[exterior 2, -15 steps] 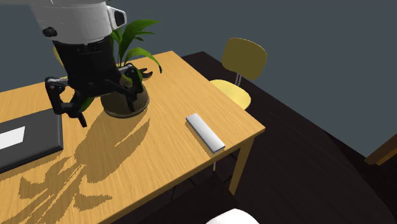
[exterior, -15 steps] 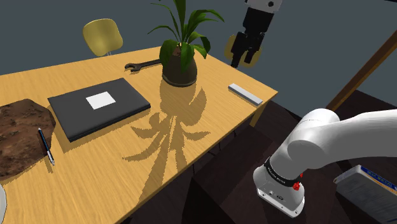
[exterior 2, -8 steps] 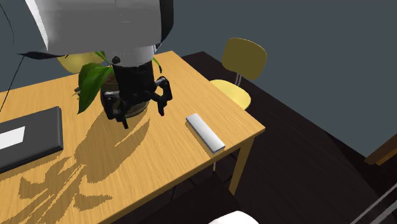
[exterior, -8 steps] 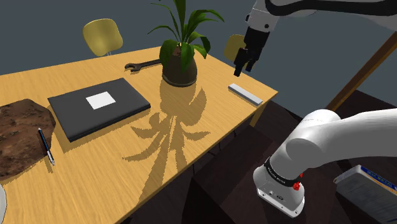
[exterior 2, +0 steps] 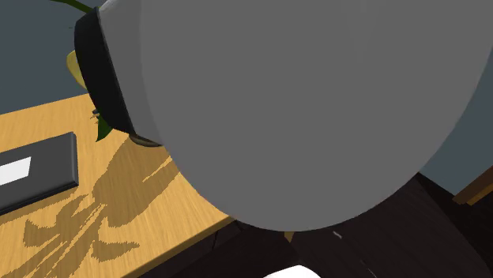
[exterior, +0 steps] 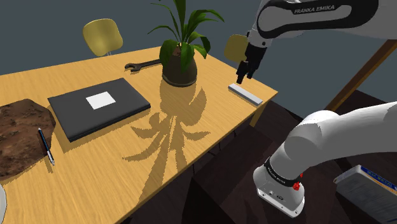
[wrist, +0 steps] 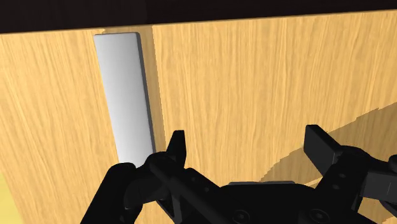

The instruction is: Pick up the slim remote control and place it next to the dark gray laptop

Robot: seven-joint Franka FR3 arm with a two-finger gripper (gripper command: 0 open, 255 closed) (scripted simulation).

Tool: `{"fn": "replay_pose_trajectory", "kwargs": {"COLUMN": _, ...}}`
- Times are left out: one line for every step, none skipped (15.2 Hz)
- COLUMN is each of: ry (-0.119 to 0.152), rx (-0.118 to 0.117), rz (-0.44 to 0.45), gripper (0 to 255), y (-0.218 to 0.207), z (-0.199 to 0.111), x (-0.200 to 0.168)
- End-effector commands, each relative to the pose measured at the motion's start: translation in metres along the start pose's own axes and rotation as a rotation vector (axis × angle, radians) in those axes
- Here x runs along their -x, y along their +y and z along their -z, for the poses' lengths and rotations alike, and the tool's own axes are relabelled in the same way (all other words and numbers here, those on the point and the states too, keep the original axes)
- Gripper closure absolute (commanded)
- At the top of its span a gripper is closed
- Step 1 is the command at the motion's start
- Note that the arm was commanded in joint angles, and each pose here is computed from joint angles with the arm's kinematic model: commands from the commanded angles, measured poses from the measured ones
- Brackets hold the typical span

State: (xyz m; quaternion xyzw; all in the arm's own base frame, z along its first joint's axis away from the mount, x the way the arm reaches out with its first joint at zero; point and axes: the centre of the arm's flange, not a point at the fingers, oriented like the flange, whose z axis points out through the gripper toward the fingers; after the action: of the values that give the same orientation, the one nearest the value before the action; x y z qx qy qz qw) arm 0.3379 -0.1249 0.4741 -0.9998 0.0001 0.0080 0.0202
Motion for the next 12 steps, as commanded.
{"fn": "replay_pose_trajectory", "kwargs": {"ry": 0.001, "rx": 0.008, "rz": -0.003, "gripper": 0, "y": 0.021, "z": -0.016, "x": -0.003}}
{"fn": "replay_pose_trajectory", "kwargs": {"ry": 0.001, "rx": 0.012, "rz": -0.005, "gripper": 0, "y": 0.031, "z": -0.023, "x": -0.005}}
{"fn": "replay_pose_trajectory", "kwargs": {"ry": 0.001, "rx": 0.016, "rz": -0.007, "gripper": 0, "y": 0.041, "z": -0.031, "x": -0.007}}
{"fn": "replay_pose_trajectory", "kwargs": {"ry": 0.001, "rx": 0.020, "rz": -0.009, "gripper": 0, "y": 0.051, "z": -0.038, "x": -0.009}}
{"fn": "replay_pose_trajectory", "kwargs": {"ry": 0.001, "rx": 0.023, "rz": -0.010, "gripper": 0, "y": 0.061, "z": -0.046, "x": -0.010}}
{"fn": "replay_pose_trajectory", "kwargs": {"ry": 0.001, "rx": 0.027, "rz": -0.012, "gripper": 0, "y": 0.071, "z": -0.054, "x": -0.012}}
{"fn": "replay_pose_trajectory", "kwargs": {"ry": 0.001, "rx": 0.031, "rz": -0.014, "gripper": 0, "y": 0.081, "z": -0.061, "x": -0.014}}
{"fn": "replay_pose_trajectory", "kwargs": {"ry": 0.001, "rx": 0.035, "rz": -0.016, "gripper": 0, "y": 0.091, "z": -0.069, "x": -0.015}}
{"fn": "replay_pose_trajectory", "kwargs": {"ry": 0.000, "rx": 0.038, "rz": -0.018, "gripper": 0, "y": 0.101, "z": -0.076, "x": -0.017}}
{"fn": "replay_pose_trajectory", "kwargs": {"ry": 0.000, "rx": 0.042, "rz": -0.020, "gripper": 0, "y": 0.112, "z": -0.083, "x": -0.019}}
{"fn": "replay_pose_trajectory", "kwargs": {"ry": 0.000, "rx": 0.046, "rz": -0.021, "gripper": 0, "y": 0.122, "z": -0.091, "x": -0.020}}
{"fn": "replay_pose_trajectory", "kwargs": {"ry": 0.000, "rx": 0.050, "rz": -0.023, "gripper": 0, "y": 0.132, "z": -0.098, "x": -0.022}}
